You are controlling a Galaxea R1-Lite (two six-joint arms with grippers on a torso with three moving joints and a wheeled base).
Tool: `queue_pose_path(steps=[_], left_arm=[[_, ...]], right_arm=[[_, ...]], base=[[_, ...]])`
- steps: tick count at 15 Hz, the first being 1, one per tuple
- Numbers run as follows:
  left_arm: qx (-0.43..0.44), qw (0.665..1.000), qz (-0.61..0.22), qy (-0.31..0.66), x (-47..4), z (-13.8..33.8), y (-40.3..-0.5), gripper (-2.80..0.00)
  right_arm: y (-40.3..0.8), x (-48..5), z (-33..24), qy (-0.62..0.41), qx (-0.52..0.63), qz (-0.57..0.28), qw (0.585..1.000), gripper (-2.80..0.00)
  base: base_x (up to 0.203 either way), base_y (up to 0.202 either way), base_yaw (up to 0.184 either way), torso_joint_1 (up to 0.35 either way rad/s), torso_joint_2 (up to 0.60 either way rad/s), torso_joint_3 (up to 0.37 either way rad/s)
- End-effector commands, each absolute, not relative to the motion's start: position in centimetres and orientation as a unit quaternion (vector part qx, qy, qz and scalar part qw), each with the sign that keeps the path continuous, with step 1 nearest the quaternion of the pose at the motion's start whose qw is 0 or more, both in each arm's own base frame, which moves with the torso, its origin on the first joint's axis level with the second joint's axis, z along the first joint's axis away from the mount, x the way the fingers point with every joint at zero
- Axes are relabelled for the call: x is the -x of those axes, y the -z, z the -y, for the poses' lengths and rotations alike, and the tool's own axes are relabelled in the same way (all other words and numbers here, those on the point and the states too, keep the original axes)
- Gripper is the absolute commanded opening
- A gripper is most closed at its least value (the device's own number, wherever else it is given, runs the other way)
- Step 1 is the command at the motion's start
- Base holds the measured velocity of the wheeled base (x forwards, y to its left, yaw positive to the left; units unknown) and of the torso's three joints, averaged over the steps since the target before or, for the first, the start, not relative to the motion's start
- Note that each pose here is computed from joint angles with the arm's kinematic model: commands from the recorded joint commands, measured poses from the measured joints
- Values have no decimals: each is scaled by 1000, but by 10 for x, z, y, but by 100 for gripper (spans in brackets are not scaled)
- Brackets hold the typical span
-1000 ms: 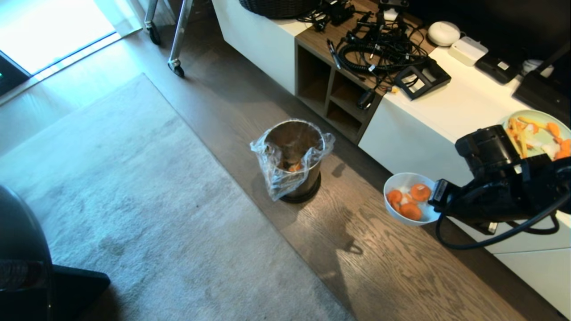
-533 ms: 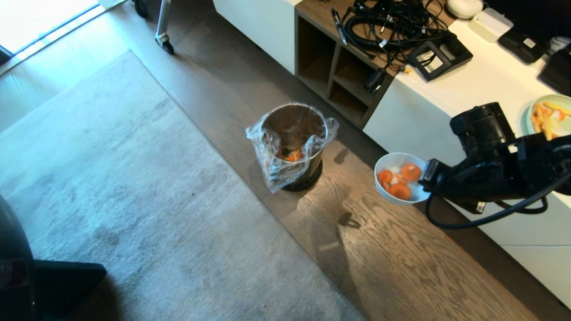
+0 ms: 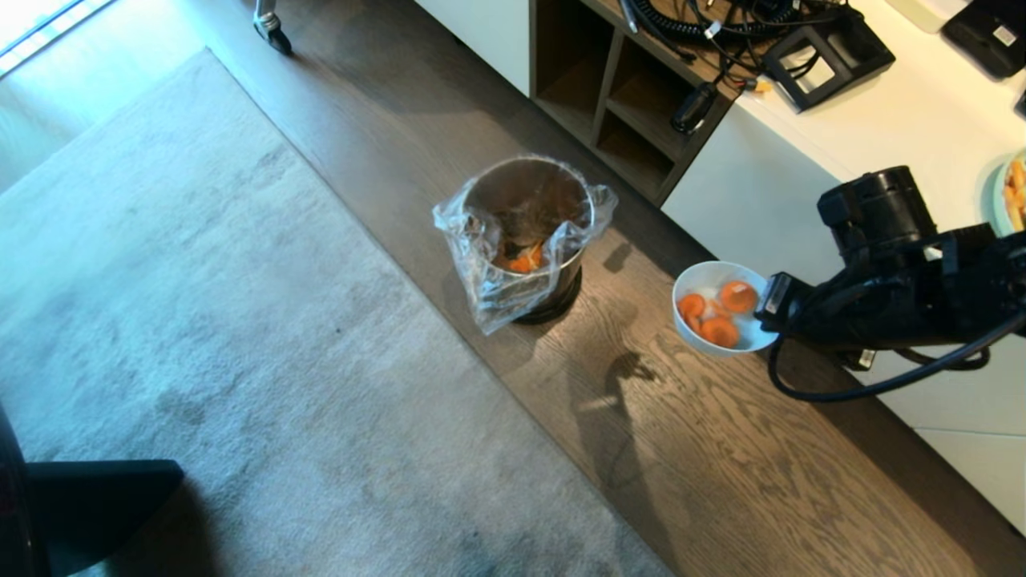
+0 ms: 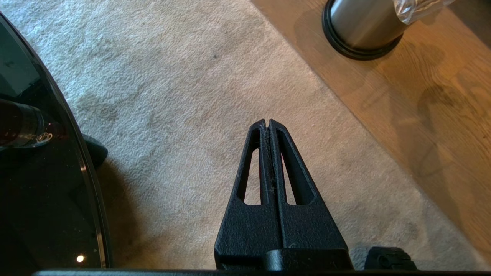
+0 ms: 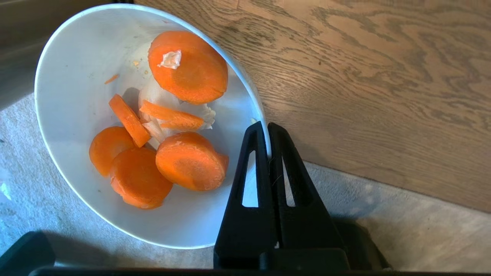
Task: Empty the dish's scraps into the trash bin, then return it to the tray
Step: Move the bowl over the trash can
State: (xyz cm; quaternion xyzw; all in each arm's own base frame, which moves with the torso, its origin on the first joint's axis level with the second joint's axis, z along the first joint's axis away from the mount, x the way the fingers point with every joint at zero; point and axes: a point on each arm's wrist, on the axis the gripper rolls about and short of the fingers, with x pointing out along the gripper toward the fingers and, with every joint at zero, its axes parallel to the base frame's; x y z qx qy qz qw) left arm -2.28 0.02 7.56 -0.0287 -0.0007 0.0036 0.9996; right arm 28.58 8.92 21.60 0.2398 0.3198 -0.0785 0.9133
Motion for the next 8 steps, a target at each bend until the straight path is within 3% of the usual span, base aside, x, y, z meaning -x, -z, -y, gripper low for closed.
queue_pose_path(steps=[1, 8], left_arm=[[29, 1000, 1, -4, 23, 0, -76, -280], [29, 1000, 1, -4, 23, 0, -76, -280]], right_arm=[[-220, -285, -89, 74, -235, -313, 917, -280], [-260, -315, -102, 26, -192, -251, 948, -280]], base=[[0, 0, 0, 0, 0, 0], [0, 0, 0, 0, 0, 0]])
